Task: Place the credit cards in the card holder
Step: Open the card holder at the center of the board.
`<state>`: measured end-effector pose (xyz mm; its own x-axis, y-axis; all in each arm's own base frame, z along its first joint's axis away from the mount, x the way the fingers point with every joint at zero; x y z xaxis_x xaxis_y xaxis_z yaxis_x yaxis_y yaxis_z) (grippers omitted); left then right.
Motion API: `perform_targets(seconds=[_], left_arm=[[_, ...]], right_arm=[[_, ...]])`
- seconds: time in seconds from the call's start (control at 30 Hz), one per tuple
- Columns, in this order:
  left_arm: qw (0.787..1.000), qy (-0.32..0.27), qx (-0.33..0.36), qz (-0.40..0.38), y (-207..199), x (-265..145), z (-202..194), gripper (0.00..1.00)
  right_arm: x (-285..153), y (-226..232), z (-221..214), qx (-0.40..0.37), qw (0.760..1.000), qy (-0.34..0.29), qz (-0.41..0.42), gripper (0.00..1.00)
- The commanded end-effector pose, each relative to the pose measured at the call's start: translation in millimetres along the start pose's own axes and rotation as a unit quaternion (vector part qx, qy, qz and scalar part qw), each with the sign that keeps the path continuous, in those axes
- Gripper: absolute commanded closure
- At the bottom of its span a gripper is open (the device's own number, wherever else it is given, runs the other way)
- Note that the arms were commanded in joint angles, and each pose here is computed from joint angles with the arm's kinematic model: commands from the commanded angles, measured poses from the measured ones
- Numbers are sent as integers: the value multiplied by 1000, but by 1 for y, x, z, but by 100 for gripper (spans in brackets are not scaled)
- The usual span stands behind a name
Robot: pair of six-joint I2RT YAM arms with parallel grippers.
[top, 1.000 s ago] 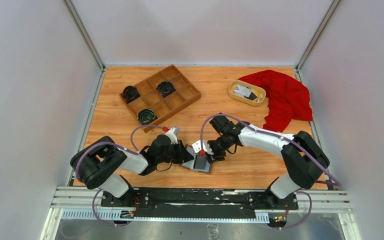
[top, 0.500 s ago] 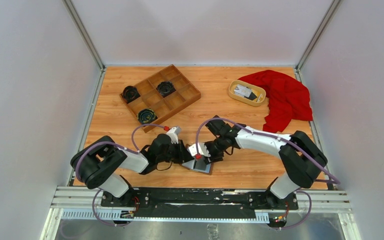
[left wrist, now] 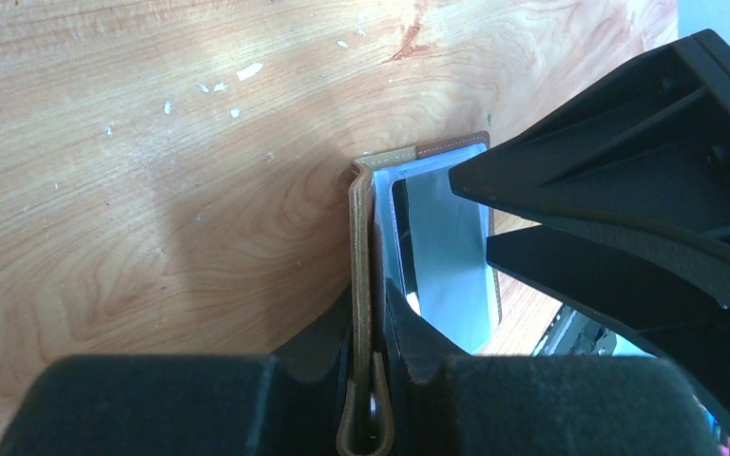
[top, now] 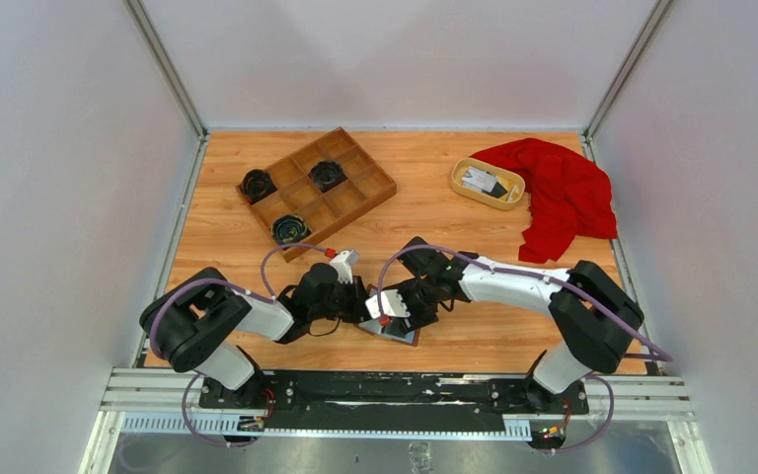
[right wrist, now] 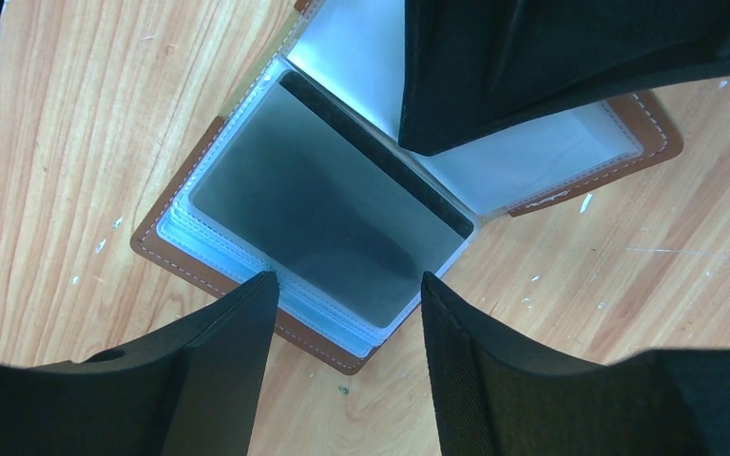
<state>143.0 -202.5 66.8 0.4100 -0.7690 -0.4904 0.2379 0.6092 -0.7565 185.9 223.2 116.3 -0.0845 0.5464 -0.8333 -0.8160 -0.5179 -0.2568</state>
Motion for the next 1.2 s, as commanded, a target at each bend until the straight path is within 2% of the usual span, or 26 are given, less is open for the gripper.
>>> perform_targets(seconds=[0.0,0.27,0.6,1.1,1.17], left_arm=[[998,55,1,40,16,-3,-16,86],[998,61,3,33,15,-3,-16,82],[998,58,1,25,11,-4,-14,73],[997,64,-4,34,14,0,-15,71],[997,63,-7,37,15,1,-15,73]], right_arm=[[8,1,2,-13,999,21,-22,39],[-4,-11,16,32,996,-3,-77,39],[-9,-20,20,97,990,-36,-96,43],[-26,-29,13,177,974,-88,-114,46],[-29,-31,11,212,966,-101,-109,45]])
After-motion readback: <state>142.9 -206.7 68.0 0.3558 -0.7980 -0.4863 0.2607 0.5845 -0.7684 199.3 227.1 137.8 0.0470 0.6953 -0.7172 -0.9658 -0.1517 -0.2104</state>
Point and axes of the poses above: each gripper's point midway between its finger pads, its own x axis out along the fingers, its own y axis along the line the jaws close on, z = x × y, the point moved 10 cm from there along -x, back along the fingers, and after that the axes turned 6 degrees about -x, right-handed, at the moved point
